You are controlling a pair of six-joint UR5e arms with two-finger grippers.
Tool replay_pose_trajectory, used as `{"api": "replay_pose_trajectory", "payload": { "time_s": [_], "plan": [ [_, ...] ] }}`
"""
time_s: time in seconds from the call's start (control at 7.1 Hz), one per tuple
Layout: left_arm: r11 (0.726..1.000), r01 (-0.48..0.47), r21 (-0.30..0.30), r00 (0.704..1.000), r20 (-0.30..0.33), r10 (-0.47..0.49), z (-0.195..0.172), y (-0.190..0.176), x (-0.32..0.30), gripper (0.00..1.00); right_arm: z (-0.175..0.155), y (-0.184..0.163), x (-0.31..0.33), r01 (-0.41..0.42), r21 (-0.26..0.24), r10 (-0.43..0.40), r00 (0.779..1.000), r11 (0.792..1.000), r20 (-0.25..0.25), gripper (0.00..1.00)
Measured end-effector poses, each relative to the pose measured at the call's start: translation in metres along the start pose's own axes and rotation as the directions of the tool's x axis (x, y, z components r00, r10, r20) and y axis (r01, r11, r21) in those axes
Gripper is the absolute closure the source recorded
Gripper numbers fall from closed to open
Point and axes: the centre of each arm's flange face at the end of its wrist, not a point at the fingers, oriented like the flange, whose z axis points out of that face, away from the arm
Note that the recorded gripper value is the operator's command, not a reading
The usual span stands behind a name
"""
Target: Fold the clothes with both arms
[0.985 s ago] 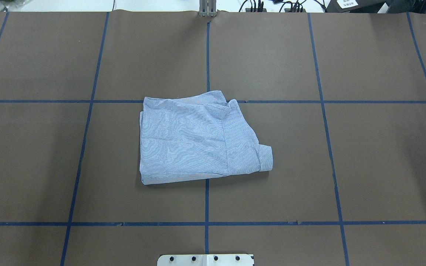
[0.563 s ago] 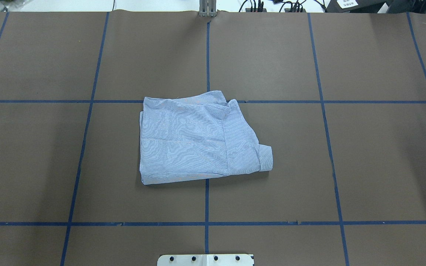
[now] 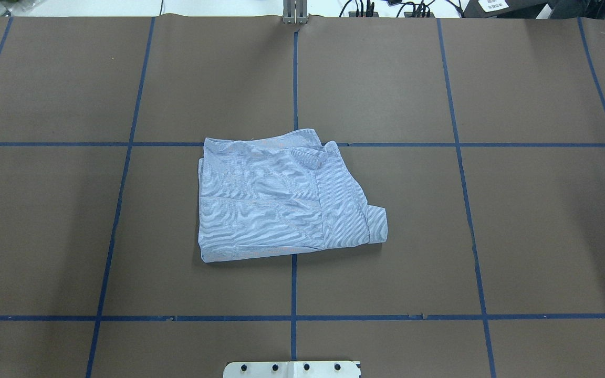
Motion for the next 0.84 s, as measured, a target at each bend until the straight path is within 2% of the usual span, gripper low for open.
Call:
{"api": "replay_pose_trajectory", "payload": {
  "time_s": [0.84],
  "plan": [
    [1.000, -0.001, 0.000, 1.000, 0.000, 0.001, 0.0002, -0.0001, 0.0002, 0.00, 0.0027, 0.0015, 0.0024, -0.006, -0.007, 0.006, 1.000, 1.000, 0.000, 0.00]
  ]
}}
